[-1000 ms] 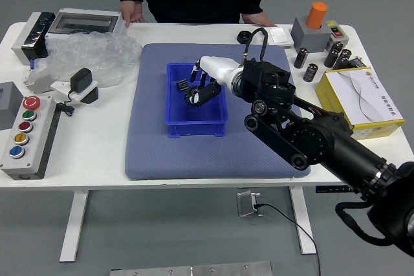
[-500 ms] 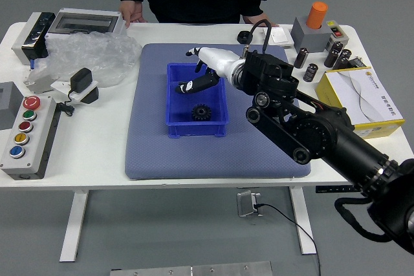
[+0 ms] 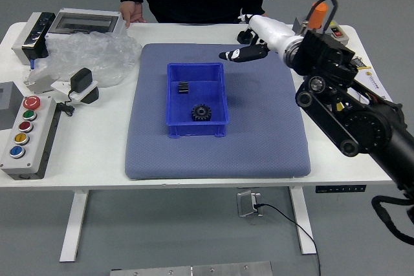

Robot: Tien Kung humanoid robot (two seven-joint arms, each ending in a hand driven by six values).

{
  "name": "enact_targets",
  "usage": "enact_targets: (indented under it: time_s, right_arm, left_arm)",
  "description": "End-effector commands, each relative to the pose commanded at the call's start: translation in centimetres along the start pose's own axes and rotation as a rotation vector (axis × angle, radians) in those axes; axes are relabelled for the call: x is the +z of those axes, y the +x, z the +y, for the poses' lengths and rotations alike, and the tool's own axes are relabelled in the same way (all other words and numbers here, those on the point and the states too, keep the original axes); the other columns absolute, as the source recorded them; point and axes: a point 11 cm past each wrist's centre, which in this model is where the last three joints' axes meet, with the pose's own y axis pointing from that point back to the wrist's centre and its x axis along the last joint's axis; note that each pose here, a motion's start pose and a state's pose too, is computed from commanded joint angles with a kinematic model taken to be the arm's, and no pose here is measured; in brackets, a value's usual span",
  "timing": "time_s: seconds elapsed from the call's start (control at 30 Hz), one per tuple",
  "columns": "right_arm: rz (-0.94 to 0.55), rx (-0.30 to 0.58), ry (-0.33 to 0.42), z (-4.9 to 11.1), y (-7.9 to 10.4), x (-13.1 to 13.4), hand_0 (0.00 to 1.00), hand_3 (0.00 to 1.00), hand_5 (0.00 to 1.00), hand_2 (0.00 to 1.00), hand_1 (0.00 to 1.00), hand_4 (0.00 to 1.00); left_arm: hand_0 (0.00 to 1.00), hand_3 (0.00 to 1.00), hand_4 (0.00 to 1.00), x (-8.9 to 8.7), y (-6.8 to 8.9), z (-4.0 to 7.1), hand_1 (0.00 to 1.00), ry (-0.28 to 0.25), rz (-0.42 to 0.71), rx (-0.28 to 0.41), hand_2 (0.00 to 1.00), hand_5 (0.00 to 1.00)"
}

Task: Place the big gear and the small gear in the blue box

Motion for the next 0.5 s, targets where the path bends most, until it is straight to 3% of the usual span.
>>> enact_targets:
  time_s: [0.1, 0.13, 0.3, 0.33, 0.5]
  right_arm:
    - [-0.088, 0.051, -0.006, 0.7, 0.6, 2.6, 0.713, 0.866, 0.499, 0.742, 0.656, 0.854]
    - [-0.117, 0.066, -0.007, 0.9, 0.8, 3.3, 0.802, 0.880, 0.569, 0.820, 0.732, 0.754]
    - [-0.311, 0.152, 0.018, 2.0, 1.4, 6.2, 0.802, 0.880, 0.569, 0.820, 0.732, 0.754]
    - [-0.347, 0.169, 0.025, 2.3, 1.5, 6.5, 0.872, 0.905, 0.709, 0.887, 0.811, 0.742]
    - [-0.549, 0.227, 0.086, 3.3, 2.2, 7.8, 0.872, 0.905, 0.709, 0.887, 0.811, 0.742]
  left_arm:
    - [0.855, 0.868, 0.772, 0.1, -0.1, 0.0, 0.822, -0.003, 0.004, -0.001, 0.829, 0.306]
    - [0.855, 0.868, 0.772, 0.1, -0.1, 0.0, 0.822, -0.004, 0.005, -0.002, 0.829, 0.306]
    - [0.855, 0.868, 0.772, -0.1, -0.3, -0.1, 0.822, -0.003, 0.010, -0.006, 0.829, 0.306]
    - [0.854, 0.868, 0.773, -0.1, -0.4, -0.1, 0.822, -0.003, 0.011, -0.007, 0.829, 0.306]
    - [0.854, 0.868, 0.773, -0.1, -0.5, -0.1, 0.822, -0.003, 0.013, -0.008, 0.829, 0.306]
